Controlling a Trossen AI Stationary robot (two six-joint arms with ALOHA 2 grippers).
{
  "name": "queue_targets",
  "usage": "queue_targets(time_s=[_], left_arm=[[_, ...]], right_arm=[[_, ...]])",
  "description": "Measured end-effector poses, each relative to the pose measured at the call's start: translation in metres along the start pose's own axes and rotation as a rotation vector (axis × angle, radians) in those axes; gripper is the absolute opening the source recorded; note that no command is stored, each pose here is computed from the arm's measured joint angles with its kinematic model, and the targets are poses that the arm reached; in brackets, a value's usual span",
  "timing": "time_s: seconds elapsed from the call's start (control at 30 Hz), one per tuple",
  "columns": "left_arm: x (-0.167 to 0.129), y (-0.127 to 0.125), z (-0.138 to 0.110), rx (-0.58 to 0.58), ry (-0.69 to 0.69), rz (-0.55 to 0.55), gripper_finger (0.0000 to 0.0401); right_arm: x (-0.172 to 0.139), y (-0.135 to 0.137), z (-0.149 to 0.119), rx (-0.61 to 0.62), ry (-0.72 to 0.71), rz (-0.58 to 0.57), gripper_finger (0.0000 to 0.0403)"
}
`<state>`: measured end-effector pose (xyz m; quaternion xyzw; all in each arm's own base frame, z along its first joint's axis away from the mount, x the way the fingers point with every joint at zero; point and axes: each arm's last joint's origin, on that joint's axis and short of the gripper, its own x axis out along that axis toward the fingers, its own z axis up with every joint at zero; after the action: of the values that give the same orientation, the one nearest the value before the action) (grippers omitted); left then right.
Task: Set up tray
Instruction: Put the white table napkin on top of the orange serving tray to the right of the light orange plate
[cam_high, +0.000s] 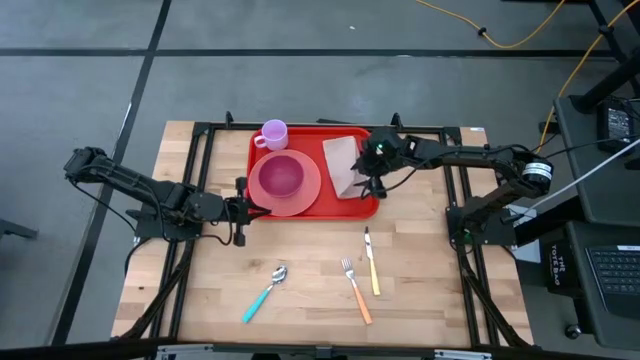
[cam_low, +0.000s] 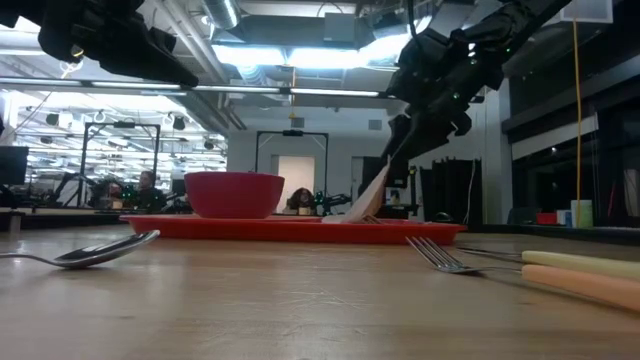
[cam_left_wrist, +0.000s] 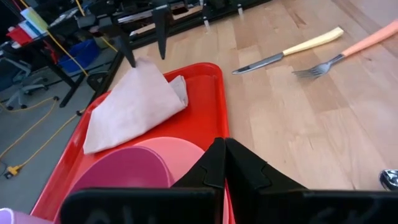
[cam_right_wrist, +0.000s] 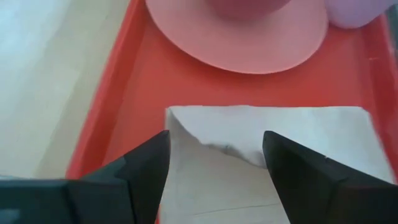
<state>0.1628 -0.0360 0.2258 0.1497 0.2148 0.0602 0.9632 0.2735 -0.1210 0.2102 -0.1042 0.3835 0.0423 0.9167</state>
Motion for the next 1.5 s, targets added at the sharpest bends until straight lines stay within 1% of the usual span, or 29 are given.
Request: queue_targets(time_s=[0.1, 0.3, 0.47, 0.73, 0.9, 1.03, 1.13, 1.37, 1.5], left_arm=[[0.000, 0.000, 0.000, 0.000, 0.000, 0.000, 0.0005], [0.000, 0.000, 0.000, 0.000, 0.000, 0.000, 0.0002], [0.000, 0.000, 0.000, 0.000, 0.000, 0.000, 0.0001], [0.000, 0.000, 0.000, 0.001, 0.000, 0.002, 0.0003], [0.000, 0.000, 0.000, 0.000, 0.000, 0.003, 0.0001], [0.000, 0.000, 0.000, 0.000, -0.001, 0.004, 0.0005], [0.000, 0.000, 0.000, 0.000, -0.001, 0.004, 0.0004], [0.000, 0.000, 0.000, -0.001, -0.002, 0.004, 0.0003], [0.000, 0.000, 0.000, -0.001, -0.002, 0.004, 0.0005]], right_arm=[[0.000, 0.003, -0.001, 0.051, 0.010, 0.033, 0.0260], [0.000, 0.005, -0.005, 0.142, 0.060, 0.042, 0.0260], [0.004, 0.009, -0.015, 0.167, 0.091, 0.032, 0.0260], [0.014, 0.018, -0.037, 0.213, 0.084, 0.017, 0.0260], [0.019, 0.022, -0.047, 0.267, 0.100, 0.021, 0.0260], [0.030, 0.023, -0.056, 0.320, 0.145, 0.011, 0.0260], [0.040, 0.022, -0.061, 0.326, 0.162, 0.018, 0.0260], [0.051, 0.018, -0.060, 0.344, 0.208, 0.037, 0.0260], [0.053, 0.016, -0.059, 0.426, 0.257, 0.037, 0.0260]])
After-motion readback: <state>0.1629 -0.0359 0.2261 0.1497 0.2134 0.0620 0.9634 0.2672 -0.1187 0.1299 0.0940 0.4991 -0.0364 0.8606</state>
